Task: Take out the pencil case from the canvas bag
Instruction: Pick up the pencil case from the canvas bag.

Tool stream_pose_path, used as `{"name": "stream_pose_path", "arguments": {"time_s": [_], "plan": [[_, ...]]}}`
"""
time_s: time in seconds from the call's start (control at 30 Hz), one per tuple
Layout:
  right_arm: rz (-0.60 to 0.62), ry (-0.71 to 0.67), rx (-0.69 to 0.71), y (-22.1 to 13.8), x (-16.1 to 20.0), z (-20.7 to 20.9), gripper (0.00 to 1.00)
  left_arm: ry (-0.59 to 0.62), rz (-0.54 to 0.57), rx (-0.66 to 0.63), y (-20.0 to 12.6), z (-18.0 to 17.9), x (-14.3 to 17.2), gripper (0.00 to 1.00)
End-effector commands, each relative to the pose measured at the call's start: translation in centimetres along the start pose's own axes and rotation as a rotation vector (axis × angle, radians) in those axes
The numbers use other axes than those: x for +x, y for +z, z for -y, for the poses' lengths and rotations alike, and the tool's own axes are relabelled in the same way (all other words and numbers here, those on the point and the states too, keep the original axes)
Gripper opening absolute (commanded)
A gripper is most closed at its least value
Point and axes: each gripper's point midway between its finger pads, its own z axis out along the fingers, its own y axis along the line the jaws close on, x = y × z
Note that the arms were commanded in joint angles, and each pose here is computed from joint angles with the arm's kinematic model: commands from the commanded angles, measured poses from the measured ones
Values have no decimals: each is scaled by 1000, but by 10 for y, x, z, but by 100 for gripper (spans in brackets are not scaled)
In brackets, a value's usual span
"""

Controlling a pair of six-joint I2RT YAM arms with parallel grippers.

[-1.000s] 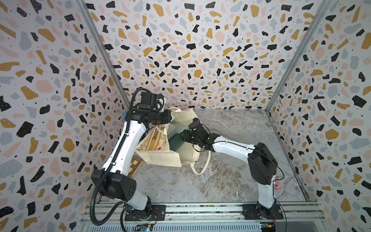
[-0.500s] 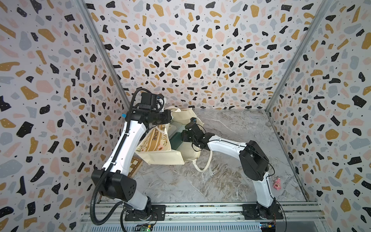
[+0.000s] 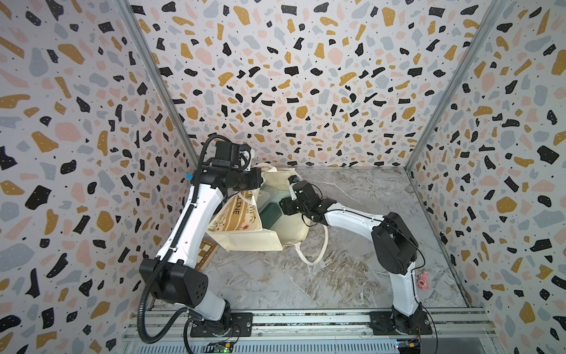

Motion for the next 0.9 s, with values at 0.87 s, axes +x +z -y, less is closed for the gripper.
{"name": "stream_pose_path", "arguments": {"time_s": [0.87], "plan": [[87,509,34,14,-42,36,51,58,72,158,-17,35,-14,0]]}}
